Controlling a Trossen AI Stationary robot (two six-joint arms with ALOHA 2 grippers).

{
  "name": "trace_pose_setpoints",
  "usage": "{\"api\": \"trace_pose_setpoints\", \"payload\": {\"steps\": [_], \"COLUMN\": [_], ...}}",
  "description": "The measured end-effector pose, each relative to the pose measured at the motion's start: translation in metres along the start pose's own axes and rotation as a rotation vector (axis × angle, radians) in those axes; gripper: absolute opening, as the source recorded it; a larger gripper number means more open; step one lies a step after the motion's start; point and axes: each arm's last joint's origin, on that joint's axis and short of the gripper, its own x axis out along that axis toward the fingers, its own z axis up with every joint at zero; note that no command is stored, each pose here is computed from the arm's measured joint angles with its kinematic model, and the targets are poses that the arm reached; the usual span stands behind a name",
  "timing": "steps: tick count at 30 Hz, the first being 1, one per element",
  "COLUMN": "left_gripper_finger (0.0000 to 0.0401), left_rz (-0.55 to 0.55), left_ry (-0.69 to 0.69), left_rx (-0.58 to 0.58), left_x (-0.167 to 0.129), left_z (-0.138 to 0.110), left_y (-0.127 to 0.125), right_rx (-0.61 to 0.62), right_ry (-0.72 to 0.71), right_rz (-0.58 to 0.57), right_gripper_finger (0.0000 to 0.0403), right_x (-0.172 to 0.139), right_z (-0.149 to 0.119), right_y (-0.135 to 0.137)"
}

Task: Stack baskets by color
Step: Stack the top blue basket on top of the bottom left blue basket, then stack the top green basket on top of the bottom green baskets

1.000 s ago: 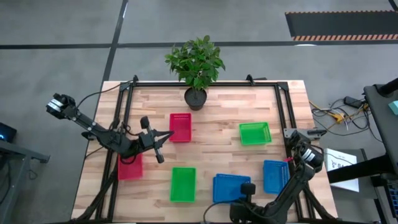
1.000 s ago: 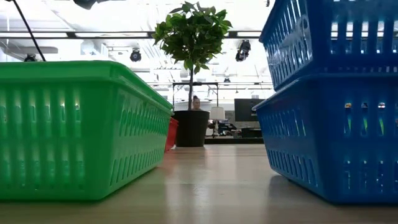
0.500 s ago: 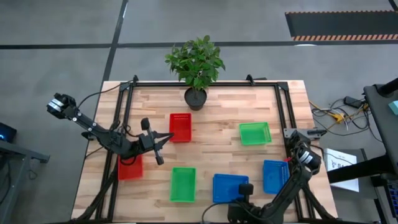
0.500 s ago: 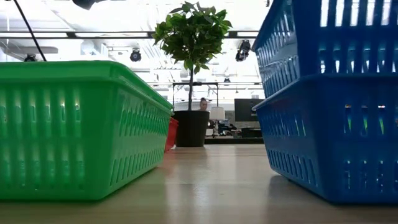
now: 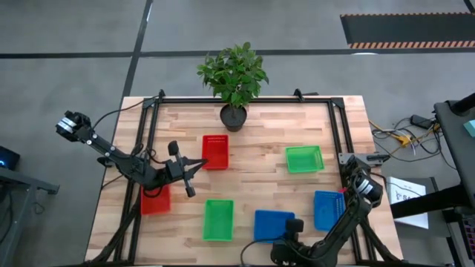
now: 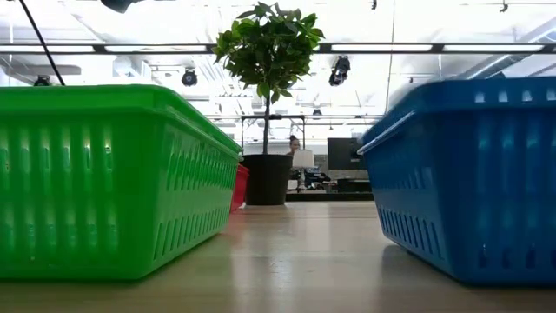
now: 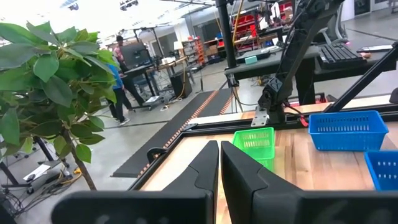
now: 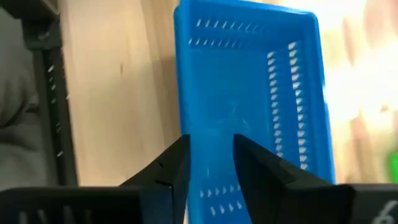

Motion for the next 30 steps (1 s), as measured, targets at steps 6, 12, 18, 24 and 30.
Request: {"api": "trace_pose_setpoints", "payload": {"steps": [6,12,18,24,30], "left_gripper_finger": [0.0001,0.0001,0.0001,0.0001,0.0001], "left_rz": [0.0,0.0,0.001,0.002,0.002], "left_ry": [0.0,0.0,-0.001,-0.006,-0.006], "left_rx": [0.0,-0.001,-0.002,-0.017,-0.035], "left_x": [0.0,0.0,0.0,0.0,0.0], "left_z": [0.0,0.0,0.0,0.001,0.001], "left_y": [0.0,0.0,0.0,0.0,0.0], "right_rx": [0.041,0.077,0.05,-0.044,-0.131], "right_ry": [0.072,0.044,-0.221,-0.388,-0.471], "right_rz": [0.051,0.024,-0.1,-0.227,-0.357], "right_gripper_finger": [0.0133,0.0127,0.0118,0.0125,0.0134], "right_x": [-0.008,-0.027,-0.055,-0.064,-0.046], "right_z": [0.002,0.003,0.012,0.015,0.004], "right_y": [-0.006,-0.021,-0.045,-0.055,-0.054]}}
